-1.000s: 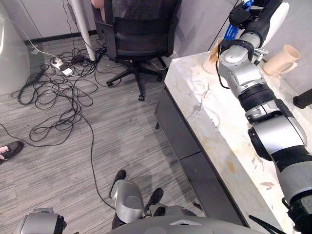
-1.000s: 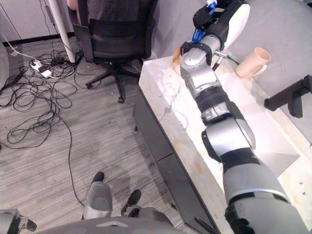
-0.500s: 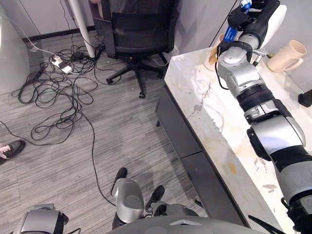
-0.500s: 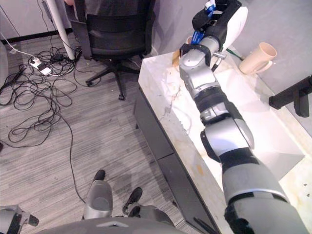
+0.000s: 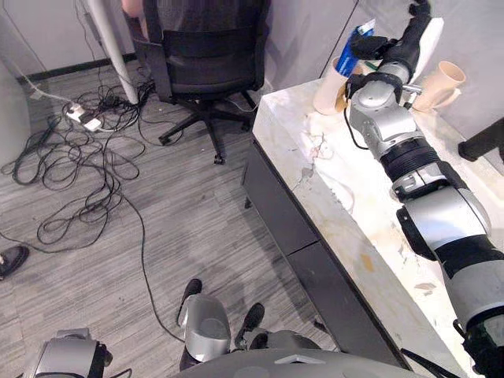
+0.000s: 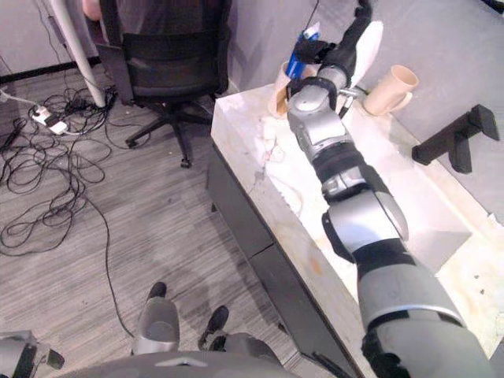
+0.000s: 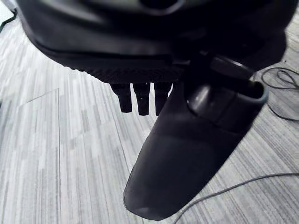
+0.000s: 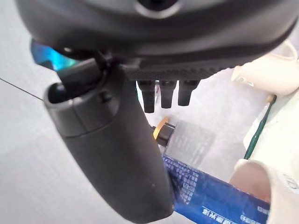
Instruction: Organize the bathroom.
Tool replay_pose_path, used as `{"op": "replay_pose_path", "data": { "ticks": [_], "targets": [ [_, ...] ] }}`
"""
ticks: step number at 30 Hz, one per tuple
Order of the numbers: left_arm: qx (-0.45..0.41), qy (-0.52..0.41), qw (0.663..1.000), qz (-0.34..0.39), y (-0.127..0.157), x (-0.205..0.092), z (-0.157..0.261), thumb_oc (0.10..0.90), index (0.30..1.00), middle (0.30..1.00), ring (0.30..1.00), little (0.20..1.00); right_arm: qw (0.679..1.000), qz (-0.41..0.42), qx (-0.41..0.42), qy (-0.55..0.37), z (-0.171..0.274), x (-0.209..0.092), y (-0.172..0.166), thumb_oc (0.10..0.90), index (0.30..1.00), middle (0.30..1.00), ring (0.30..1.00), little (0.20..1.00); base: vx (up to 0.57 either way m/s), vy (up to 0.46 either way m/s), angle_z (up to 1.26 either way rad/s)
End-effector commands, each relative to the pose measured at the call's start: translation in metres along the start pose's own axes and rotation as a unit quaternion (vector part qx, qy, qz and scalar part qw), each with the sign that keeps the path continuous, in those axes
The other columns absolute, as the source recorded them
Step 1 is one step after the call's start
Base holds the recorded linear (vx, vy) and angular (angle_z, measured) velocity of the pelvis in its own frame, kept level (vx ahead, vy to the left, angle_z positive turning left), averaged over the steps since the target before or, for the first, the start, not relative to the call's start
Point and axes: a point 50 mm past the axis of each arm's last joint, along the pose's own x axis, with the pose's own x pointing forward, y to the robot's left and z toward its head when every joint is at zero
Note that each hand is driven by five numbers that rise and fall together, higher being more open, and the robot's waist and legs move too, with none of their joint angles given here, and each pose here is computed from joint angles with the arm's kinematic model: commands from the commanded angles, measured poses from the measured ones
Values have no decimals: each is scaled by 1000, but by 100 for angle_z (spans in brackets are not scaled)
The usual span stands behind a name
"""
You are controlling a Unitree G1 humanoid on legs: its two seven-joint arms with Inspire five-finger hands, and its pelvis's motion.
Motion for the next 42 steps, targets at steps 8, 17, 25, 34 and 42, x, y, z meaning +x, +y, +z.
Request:
{"op": "replay_pose_path", "data": {
  "ticks": [8, 17, 25, 34, 42],
  "targets": [
    [80, 71, 993, 54, 19, 4, -31, 800, 900, 900, 900, 900, 994, 55, 13, -95, 42, -4, 11, 800, 900, 900, 900, 900, -8, 76, -11],
    [53, 46, 996, 52, 33, 1, -7, 800, 900, 900, 900, 900, 992, 47, 24, -116, 54, 3, 5, 800, 900, 900, 900, 900, -114, -5, 4],
    [48, 24, 997, 49, 31, -1, 4, 800, 900, 900, 900, 900, 991, 46, 31, -122, 60, 5, 3, 800, 900, 900, 900, 900, -67, -26, 15],
    [52, 43, 997, 39, 23, 2, -13, 800, 900, 900, 900, 900, 991, 69, 2, -116, 49, 3, 3, 800, 900, 900, 900, 900, 14, 23, -2],
    [77, 70, 994, 31, 19, 5, -30, 800, 900, 900, 900, 900, 989, 94, -51, -98, 30, 6, -5, 800, 900, 900, 900, 900, 84, 49, -14]
  ]
}}
